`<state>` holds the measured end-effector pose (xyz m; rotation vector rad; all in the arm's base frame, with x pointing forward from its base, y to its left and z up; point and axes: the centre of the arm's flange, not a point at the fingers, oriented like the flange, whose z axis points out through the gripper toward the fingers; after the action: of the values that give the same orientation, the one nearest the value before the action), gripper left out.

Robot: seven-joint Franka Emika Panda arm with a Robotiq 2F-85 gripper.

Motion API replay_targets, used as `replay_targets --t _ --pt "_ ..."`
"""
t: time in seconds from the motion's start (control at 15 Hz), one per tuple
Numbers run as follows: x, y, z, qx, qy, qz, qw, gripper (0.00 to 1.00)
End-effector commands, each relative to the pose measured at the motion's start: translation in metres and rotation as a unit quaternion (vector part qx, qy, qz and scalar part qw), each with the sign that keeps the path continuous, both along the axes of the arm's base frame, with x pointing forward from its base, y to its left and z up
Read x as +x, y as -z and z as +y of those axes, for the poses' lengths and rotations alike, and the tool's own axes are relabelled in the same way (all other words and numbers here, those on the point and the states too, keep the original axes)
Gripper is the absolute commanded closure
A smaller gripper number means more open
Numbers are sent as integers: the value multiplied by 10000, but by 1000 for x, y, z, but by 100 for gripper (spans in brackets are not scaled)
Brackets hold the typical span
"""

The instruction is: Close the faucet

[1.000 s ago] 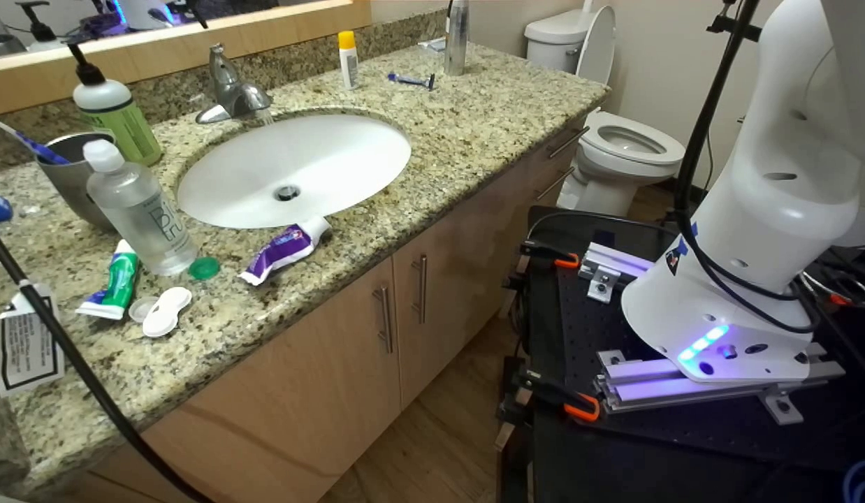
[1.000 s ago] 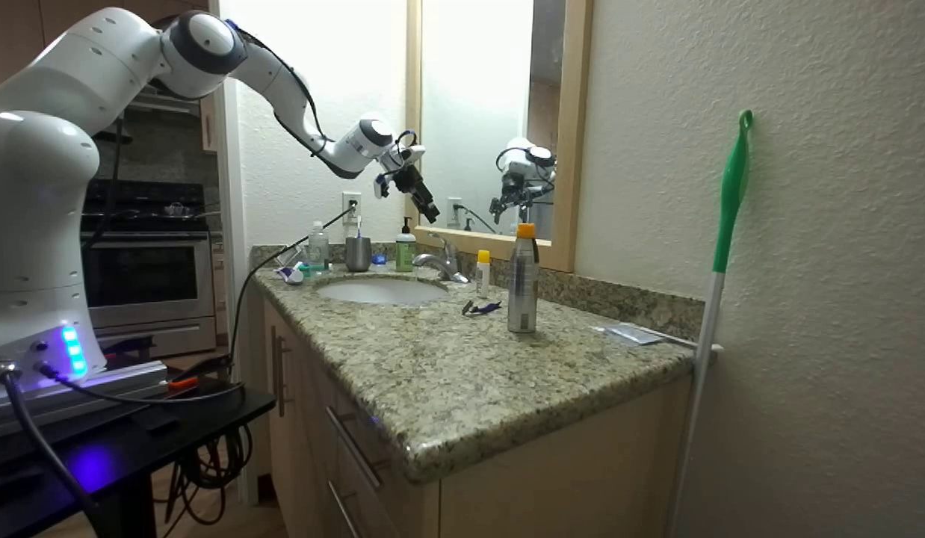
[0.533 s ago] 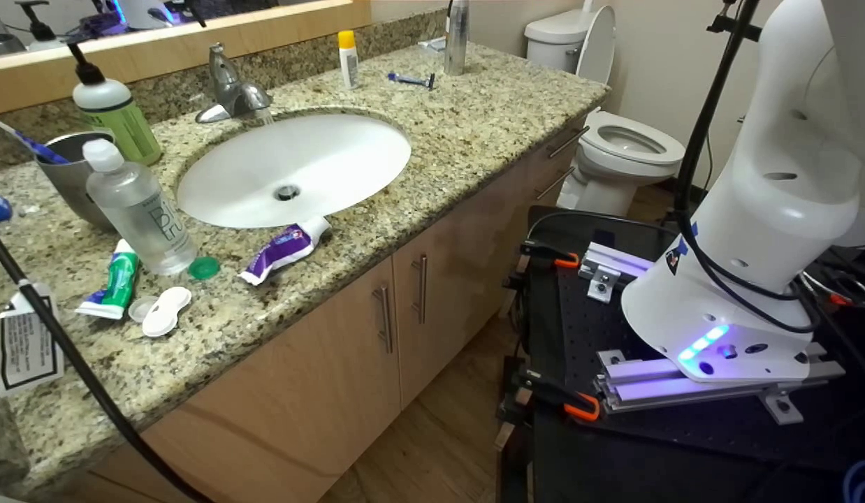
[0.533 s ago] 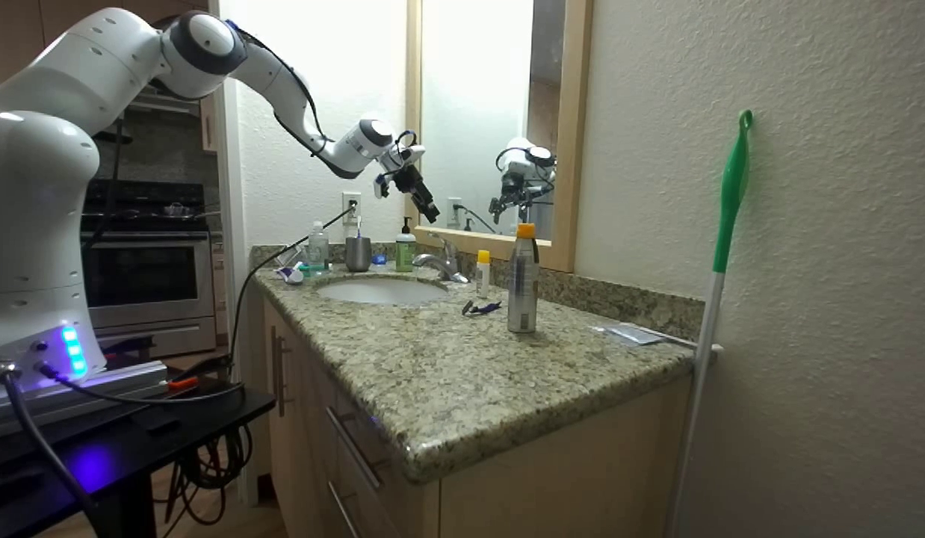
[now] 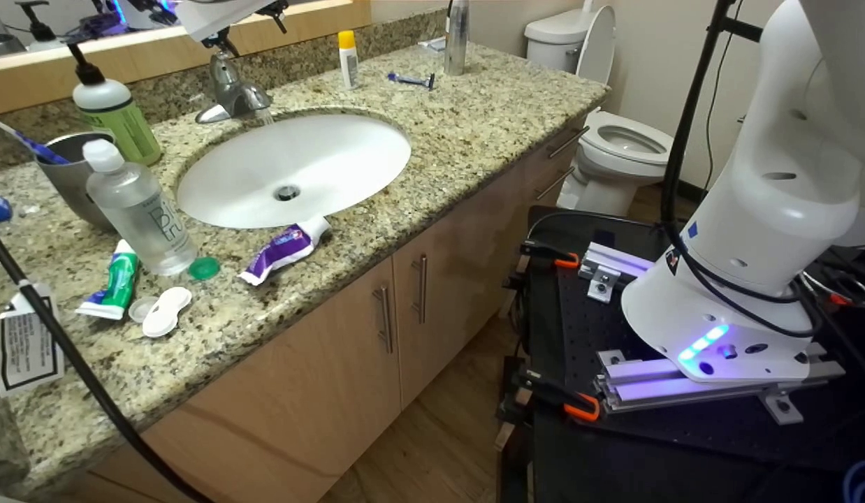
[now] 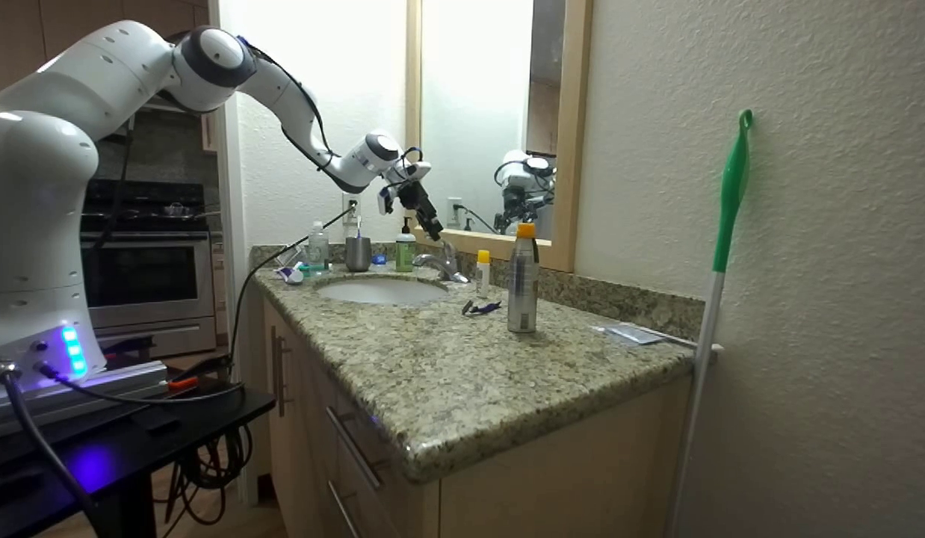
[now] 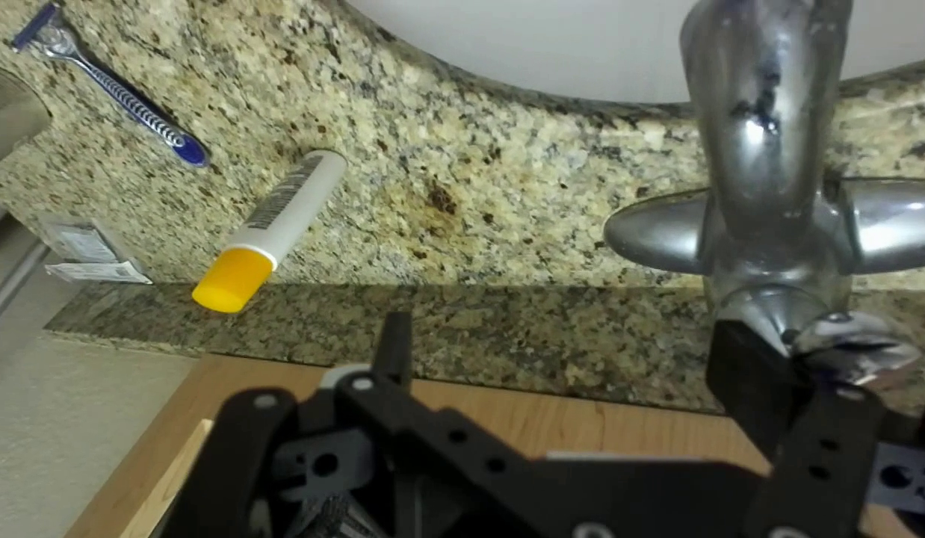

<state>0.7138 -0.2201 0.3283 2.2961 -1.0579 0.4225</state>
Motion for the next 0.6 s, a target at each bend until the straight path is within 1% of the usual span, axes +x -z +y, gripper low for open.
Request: replay_targets --t 0.0,0.13,0.2,0.27,0.4,0.53 --pt "10 16 -1 9 -65 431 9991 0" --pt "11 16 1 -73 -44 575 9983 0" --pt "12 16 2 -223 39 741 9970 0" --pt "11 16 2 -288 74 927 9952 0" --pt "7 21 -1 -487 325 1359 9890 0" --pt "4 29 -1 -446 430 1730 9830 0"
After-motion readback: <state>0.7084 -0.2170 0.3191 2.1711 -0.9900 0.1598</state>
